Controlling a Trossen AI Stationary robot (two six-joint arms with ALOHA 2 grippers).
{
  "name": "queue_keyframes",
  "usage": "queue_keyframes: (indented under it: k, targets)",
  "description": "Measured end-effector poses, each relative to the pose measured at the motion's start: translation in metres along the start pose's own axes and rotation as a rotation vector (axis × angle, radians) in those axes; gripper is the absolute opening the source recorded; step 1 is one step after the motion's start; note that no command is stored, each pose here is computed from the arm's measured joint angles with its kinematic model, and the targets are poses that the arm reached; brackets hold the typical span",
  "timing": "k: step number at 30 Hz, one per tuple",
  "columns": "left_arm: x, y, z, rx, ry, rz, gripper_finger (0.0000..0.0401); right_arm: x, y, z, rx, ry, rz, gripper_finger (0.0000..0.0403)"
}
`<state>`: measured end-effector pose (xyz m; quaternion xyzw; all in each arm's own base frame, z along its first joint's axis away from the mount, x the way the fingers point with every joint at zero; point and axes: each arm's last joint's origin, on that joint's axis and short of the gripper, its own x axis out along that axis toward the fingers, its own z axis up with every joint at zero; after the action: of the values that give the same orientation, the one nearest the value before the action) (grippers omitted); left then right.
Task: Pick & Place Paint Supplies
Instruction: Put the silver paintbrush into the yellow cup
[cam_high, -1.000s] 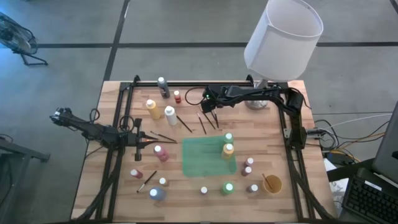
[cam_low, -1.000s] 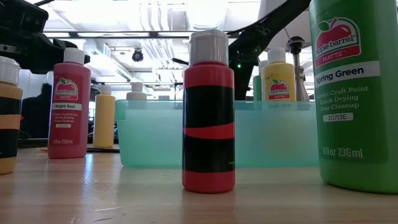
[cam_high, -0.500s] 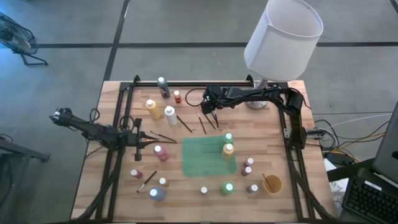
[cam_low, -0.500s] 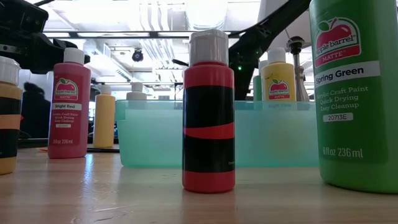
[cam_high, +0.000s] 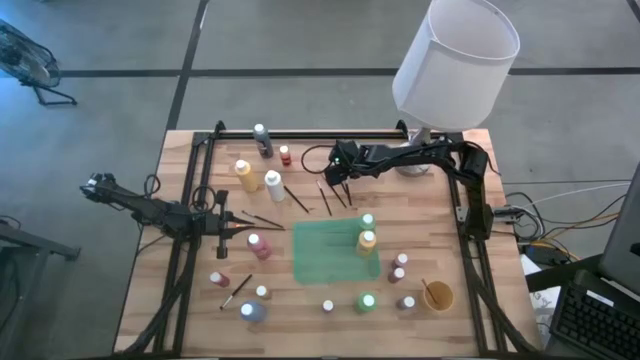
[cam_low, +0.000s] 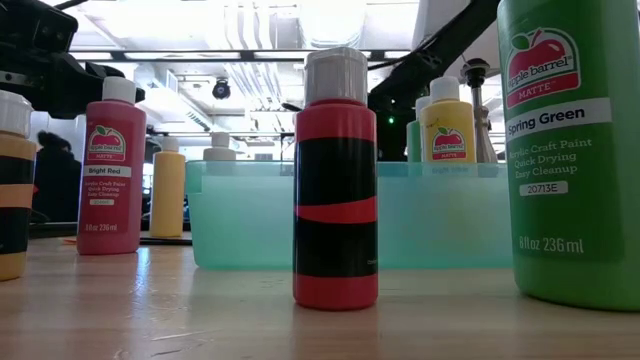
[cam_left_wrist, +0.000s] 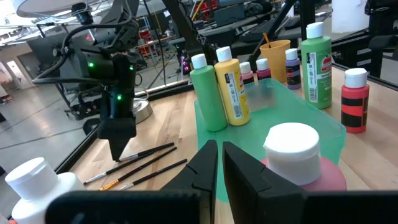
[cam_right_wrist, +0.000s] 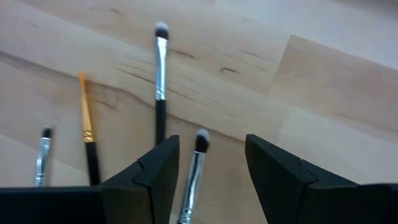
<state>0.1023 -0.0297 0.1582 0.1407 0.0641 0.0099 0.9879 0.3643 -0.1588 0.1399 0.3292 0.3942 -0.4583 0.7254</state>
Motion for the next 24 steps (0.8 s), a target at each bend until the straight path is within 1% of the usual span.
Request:
queue_keyframes:
  k: [4,14,20,24]
  targets:
    - [0.000,0.000,0.000,0.000,0.000,0.000,0.0030,0.002,-0.001,-0.002,0.005,-0.005,0.002,0.0169]
    - [0.000,0.000,0.000,0.000,0.000,0.000,0.0030,0.004,-0.004,-0.003,0.011,-0.006,-0.011,0.0171]
    - [0.000,0.000,0.000,0.000,0.000,0.000,0.0030,0.022,0.003,-0.005,-0.002,0.020,-0.010,0.0169]
    - [0.000,0.000,0.000,0.000,0.000,0.000,0.0030,0.030,0.008,-0.003,-0.027,0.032,-0.036,0.0169]
